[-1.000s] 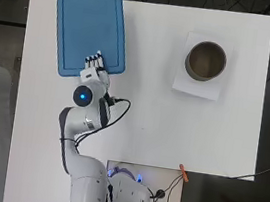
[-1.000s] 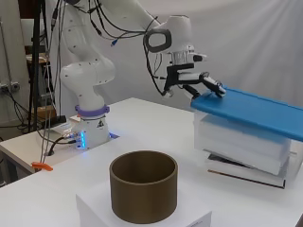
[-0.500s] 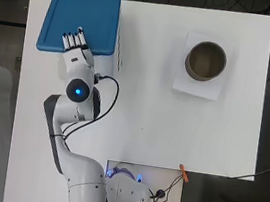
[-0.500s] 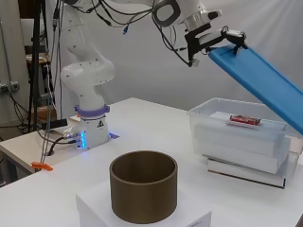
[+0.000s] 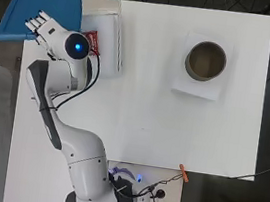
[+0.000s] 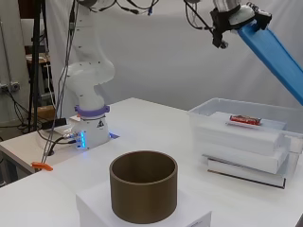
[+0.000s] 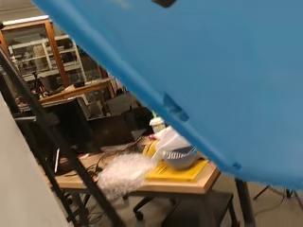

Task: Teleoperate dual arm-hand system to remove items from a box

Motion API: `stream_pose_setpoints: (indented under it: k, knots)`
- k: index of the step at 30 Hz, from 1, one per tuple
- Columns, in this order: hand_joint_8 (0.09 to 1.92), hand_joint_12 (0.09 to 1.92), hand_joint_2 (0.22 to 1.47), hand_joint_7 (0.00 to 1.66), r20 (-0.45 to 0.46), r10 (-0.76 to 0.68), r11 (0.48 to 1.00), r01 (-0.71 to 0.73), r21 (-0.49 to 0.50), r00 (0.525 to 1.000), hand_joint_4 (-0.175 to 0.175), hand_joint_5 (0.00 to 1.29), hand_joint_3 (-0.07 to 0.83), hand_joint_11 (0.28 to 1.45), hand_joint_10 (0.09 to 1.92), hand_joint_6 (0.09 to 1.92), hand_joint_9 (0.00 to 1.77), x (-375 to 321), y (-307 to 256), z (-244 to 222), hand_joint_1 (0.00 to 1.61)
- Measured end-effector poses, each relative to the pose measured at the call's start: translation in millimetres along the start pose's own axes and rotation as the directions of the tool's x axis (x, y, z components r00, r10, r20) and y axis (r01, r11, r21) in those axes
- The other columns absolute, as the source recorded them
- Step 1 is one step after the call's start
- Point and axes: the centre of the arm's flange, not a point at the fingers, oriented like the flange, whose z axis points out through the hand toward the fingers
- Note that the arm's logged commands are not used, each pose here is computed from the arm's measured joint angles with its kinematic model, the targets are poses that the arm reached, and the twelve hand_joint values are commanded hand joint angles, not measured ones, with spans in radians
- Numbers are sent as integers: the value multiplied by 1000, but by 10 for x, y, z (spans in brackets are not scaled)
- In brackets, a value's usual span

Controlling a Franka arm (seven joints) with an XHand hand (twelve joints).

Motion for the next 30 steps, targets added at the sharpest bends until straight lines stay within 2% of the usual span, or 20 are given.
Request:
stream_pose_setpoints:
  k: [2,3,5,7,9,11,13,16,18,20,21,22,23,25,26,27,28,29,30]
  knots:
    - [1390,1439,1238,870,-1,9,1000,-9,26,1000,-131,660,1,599,1461,1296,947,168,-88,115,1189]
    - [1319,1338,1224,857,0,-5,1000,5,28,1000,-138,631,0,580,1383,1334,950,258,-141,122,1245]
    - [1260,1108,1210,829,2,-93,995,93,40,996,-160,569,0,572,1216,1472,955,458,-321,74,1316]
    - [1243,941,1208,818,0,-235,969,234,81,972,-171,544,0,586,1152,1545,953,636,-605,98,1337]
    - [1215,599,1213,805,-18,-378,919,377,115,926,-175,550,-1,625,1101,1629,933,790,-869,134,1338]
    - [1214,299,1217,797,-22,-459,880,458,125,888,-175,555,1,697,1070,1684,912,945,-1079,122,1334]
    - [1271,215,1220,804,-19,-480,867,478,139,877,-175,539,1,778,997,1721,919,1043,-1311,92,1334]
    - [1341,167,1230,795,-40,-516,841,515,170,856,-175,509,1,760,990,1749,900,1054,-1630,110,1329]
    - [1300,117,1271,805,-58,-548,806,546,228,834,-135,508,2,764,890,1734,875,874,-1852,285,1204]
    - [1292,87,1291,805,-70,-550,788,544,289,832,-117,503,1,767,862,1731,856,622,-2074,488,1151]
    - [1339,87,1272,783,-74,-536,787,529,317,841,-13,418,-2,790,949,1783,822,483,-2181,582,1197]
    - [1469,87,1246,728,-76,-521,788,513,341,850,72,334,-2,811,1054,1841,813,347,-2278,656,1296]
    - [1583,87,1233,681,-77,-506,791,497,358,859,123,276,0,827,1129,1879,804,202,-2378,706,1367]
    - [1706,87,1227,626,-74,-488,799,479,364,870,164,220,3,842,1205,1911,789,43,-2514,728,1429]
    - [1653,87,1241,641,-74,-482,804,474,358,873,170,205,5,843,1258,1916,746,-17,-2565,702,1376]
    - [1196,87,1179,551,-77,-477,809,472,349,875,105,167,-6,738,976,1443,651,-79,-2614,667,988]
    - [692,87,1028,338,-82,-473,813,470,344,877,70,100,-21,605,615,847,439,-133,-2642,640,570]
    - [362,87,883,182,-90,-463,815,463,347,882,57,53,-28,506,350,446,296,-194,-2653,604,297]
    - [179,87,796,104,-96,-446,819,449,357,890,56,26,-22,460,192,221,261,-223,-2645,579,146]
